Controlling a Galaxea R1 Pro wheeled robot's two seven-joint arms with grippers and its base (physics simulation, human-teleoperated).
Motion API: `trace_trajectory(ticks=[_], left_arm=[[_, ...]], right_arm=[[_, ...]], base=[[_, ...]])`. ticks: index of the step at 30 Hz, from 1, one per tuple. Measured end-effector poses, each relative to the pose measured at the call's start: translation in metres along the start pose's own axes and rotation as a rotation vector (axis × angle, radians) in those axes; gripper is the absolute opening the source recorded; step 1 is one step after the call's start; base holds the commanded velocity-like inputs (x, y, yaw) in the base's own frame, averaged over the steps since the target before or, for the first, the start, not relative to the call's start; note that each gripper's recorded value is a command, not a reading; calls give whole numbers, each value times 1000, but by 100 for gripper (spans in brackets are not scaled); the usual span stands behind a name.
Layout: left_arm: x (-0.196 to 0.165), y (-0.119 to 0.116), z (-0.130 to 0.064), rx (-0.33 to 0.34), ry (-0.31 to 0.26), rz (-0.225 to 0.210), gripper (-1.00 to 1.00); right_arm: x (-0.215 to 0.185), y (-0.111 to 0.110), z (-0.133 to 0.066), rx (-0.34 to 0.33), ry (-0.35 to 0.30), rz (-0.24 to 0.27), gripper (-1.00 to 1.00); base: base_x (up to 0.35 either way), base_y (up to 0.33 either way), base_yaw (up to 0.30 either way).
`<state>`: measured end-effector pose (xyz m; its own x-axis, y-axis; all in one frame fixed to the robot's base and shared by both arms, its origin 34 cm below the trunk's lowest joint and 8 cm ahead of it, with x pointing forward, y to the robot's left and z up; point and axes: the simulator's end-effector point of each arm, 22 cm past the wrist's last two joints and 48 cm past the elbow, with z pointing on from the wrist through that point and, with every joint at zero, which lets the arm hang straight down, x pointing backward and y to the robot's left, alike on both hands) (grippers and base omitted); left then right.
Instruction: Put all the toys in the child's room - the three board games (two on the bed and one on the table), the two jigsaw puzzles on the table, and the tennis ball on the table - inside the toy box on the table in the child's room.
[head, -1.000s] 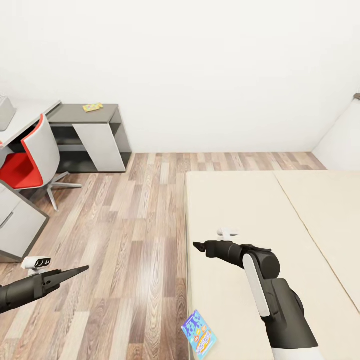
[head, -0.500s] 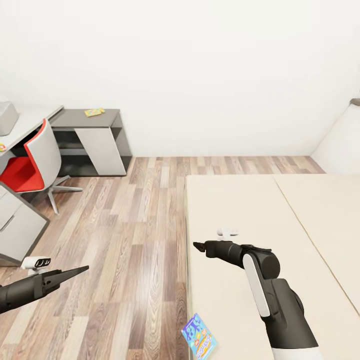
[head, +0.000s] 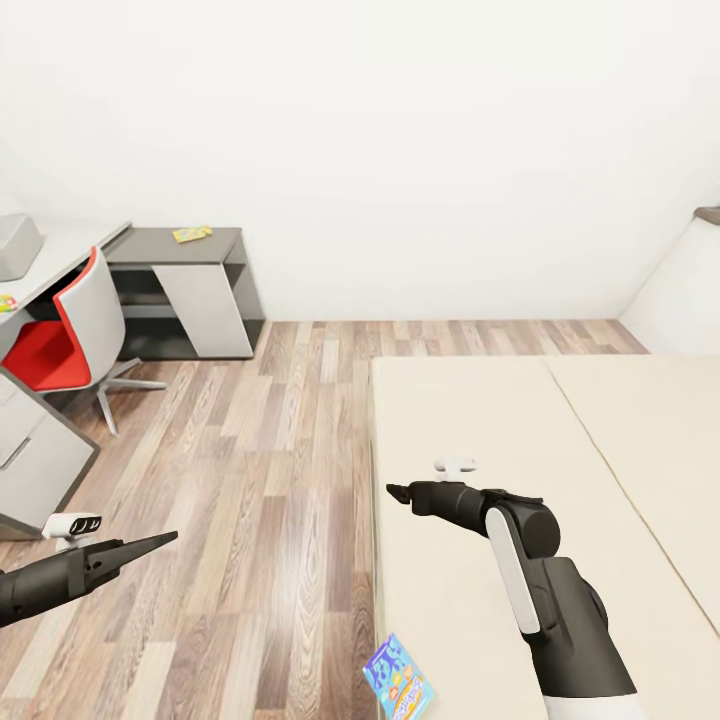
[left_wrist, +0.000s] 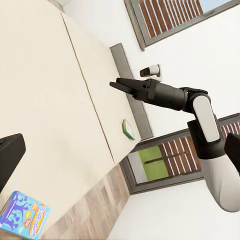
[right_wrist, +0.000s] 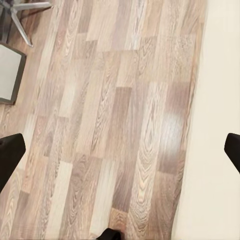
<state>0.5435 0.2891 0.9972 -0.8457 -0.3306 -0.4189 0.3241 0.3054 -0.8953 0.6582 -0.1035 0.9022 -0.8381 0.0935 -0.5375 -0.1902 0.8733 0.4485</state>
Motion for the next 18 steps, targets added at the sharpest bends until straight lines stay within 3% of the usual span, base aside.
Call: trace_trajectory(ticks=[18], left_arm=[[-5,-11,-2,10,-9,26,100]], right_arm=[[-11,7,-10,-3,-27,-14,100]], base=[[0,0,0]])
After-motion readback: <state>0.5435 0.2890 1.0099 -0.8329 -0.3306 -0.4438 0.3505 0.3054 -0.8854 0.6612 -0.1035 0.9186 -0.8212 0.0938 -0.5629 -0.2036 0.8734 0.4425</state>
